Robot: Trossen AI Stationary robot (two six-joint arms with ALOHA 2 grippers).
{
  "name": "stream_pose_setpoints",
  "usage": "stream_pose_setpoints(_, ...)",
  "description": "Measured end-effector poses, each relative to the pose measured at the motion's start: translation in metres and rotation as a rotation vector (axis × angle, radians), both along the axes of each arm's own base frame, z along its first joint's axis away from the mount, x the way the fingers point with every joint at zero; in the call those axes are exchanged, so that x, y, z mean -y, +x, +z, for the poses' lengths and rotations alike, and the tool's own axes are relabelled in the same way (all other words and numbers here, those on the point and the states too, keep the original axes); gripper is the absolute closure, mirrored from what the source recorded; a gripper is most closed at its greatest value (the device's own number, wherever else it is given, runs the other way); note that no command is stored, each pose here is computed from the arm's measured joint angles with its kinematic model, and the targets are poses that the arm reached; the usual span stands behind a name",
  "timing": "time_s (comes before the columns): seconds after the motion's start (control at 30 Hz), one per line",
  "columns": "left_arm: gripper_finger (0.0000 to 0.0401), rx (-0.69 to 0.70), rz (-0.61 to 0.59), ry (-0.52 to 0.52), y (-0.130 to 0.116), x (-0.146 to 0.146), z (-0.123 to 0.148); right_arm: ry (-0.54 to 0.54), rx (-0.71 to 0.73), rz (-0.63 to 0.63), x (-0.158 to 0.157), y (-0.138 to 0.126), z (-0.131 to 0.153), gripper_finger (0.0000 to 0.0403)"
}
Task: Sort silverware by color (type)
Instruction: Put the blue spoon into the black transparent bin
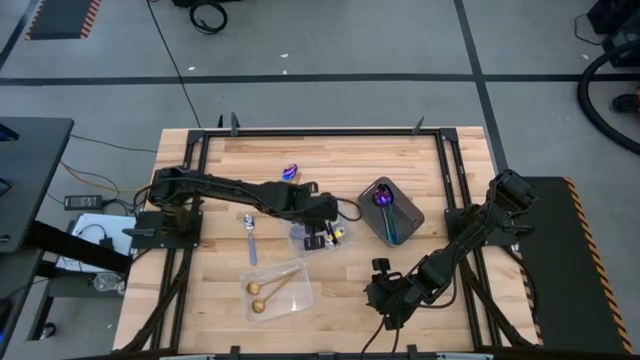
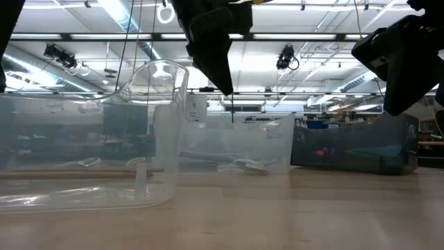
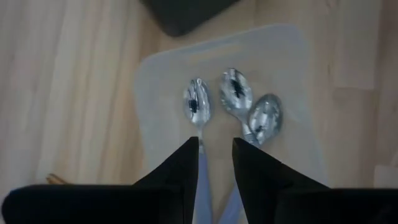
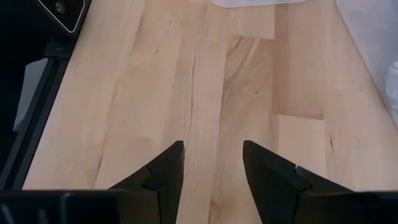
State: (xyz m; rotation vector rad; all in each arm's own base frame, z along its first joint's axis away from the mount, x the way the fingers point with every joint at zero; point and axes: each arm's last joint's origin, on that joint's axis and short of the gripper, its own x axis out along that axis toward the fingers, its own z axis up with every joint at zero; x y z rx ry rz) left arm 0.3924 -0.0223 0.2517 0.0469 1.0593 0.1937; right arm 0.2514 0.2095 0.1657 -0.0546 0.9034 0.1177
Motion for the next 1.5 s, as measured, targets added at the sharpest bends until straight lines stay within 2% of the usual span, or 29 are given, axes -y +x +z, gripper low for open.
stream_pose_setpoints(0.67,0.0296,-0.059,0.205,-0.008,-0.011,-0.070,0.002,-0.003,0.004,0.000,0.000,0.000,0.000,0.0229)
stream_pose_setpoints(0.83,0.0296,-0.103,0.291,-0.032,-0.019,-0.084,-0.001,-0.011,0.011,-0.006,0.000,0.000,0.000,0.0229)
stream_pose_setpoints(1.33,0.0296,-0.213,0.546,-0.112,-0.048,-0.110,-0.059,-0.012,0.015,-0.002,-0.002,-0.001,0.000,0.0229)
stream_pose_setpoints(1.5,0.0293,-0.193,0.660,-0.204,-0.055,-0.119,-0.072,-0.010,0.029,0.011,-0.003,0.000,0.001,0.0229)
